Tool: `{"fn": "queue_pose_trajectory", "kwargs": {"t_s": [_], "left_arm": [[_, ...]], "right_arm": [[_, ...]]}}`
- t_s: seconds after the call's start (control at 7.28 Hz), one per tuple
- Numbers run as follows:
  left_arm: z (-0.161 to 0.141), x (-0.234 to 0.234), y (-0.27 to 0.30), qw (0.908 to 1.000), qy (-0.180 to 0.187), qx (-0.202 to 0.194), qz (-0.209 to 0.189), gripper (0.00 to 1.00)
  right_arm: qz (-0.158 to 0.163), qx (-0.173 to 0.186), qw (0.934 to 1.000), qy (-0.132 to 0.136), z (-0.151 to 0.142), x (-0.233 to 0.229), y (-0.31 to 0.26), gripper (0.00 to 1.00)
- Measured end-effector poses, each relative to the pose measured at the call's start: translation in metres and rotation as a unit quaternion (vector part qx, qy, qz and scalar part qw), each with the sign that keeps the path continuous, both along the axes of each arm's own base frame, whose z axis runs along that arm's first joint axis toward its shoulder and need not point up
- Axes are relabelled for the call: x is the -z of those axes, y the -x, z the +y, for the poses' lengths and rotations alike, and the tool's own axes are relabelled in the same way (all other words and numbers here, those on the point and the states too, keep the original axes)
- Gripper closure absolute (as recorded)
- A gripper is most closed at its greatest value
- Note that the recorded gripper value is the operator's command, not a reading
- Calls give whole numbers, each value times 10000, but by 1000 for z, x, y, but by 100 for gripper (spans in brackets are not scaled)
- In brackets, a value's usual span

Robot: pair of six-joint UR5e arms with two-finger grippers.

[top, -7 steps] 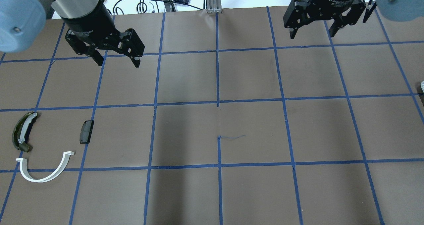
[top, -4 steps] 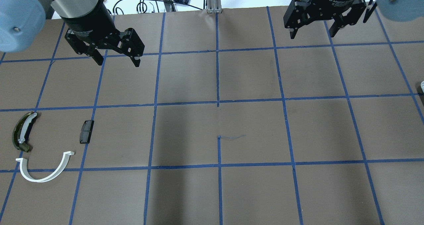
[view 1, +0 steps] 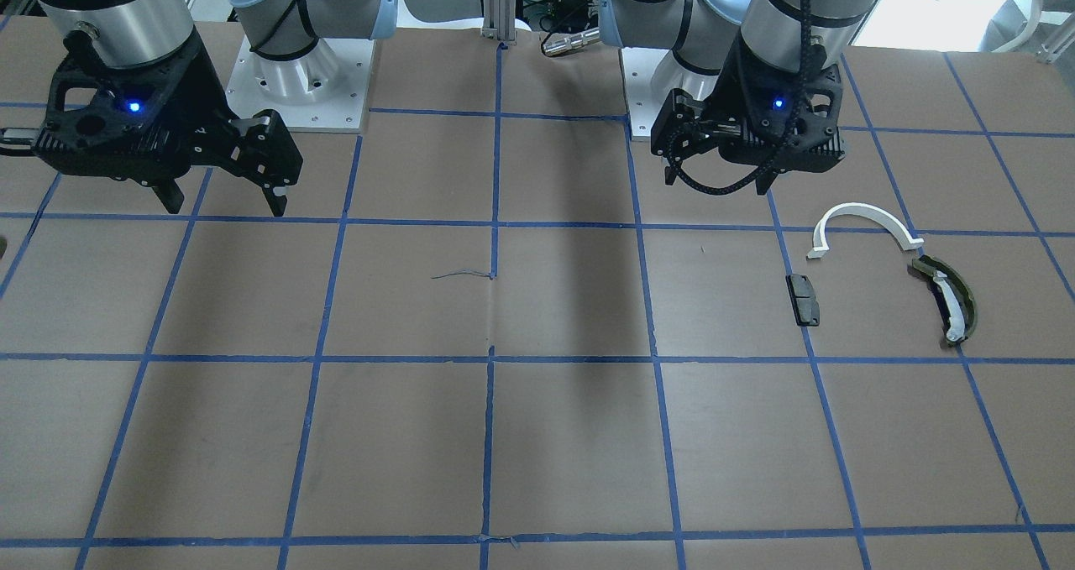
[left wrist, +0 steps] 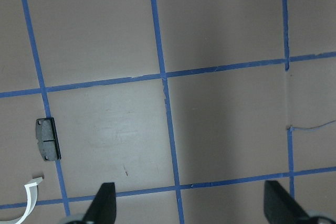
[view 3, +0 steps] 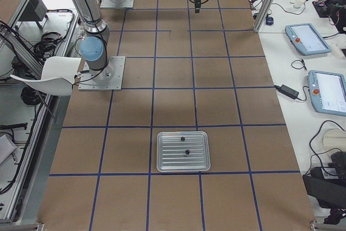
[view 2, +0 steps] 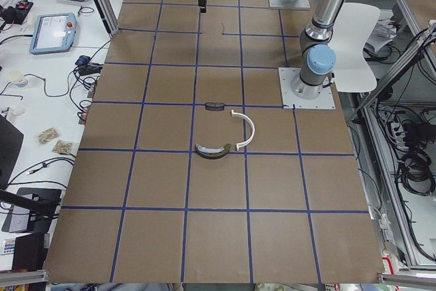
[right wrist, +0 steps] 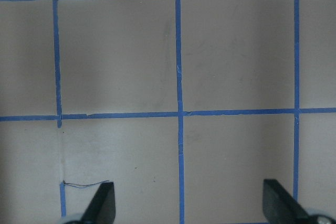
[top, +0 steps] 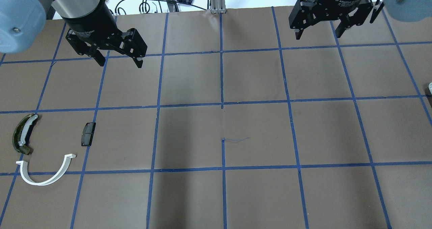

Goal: Place bearing gear from tray to pile

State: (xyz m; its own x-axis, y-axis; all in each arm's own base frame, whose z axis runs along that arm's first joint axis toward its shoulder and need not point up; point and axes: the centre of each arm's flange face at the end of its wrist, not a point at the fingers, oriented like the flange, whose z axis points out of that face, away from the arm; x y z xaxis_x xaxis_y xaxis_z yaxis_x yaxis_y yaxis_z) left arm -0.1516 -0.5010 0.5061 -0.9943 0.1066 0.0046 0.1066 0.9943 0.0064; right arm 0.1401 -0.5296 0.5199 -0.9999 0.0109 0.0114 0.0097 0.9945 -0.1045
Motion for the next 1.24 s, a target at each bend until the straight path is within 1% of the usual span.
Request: {"fn": "queue_pose_trajectory", "kwargs": {"t_s": [0.27, 0.41, 0.55, 0.82, 0.96, 1.1, 1.24], "left_arm": [[1, -1, 0, 10000, 7, 0, -1, 0], [1, -1, 0, 10000, 9, 2, -3, 0], [1, -1, 0, 10000, 10, 3, -2, 0], [2, -1, 0, 10000, 13, 4, 0, 0], [2, -1, 0, 10000, 13, 2, 0, 0], [2, -1, 0, 10000, 14, 2, 0, 0], [2, -1, 0, 10000, 14, 3, 0, 0]], "right_arm": [[69, -52, 10000, 0, -5, -6, 16, 0], [115, -34, 9999, -6, -9, -15, 37, 0], [158, 115, 9998, -65, -12, -26, 75, 0], [214, 481, 9985, -123, -12, -42, 185, 0], [271, 385, 9987, -212, -5, -41, 234, 0], [359, -16, 9987, -364, 3, -36, 282, 0], [351, -354, 9974, -523, 12, -24, 332, 0]]}}
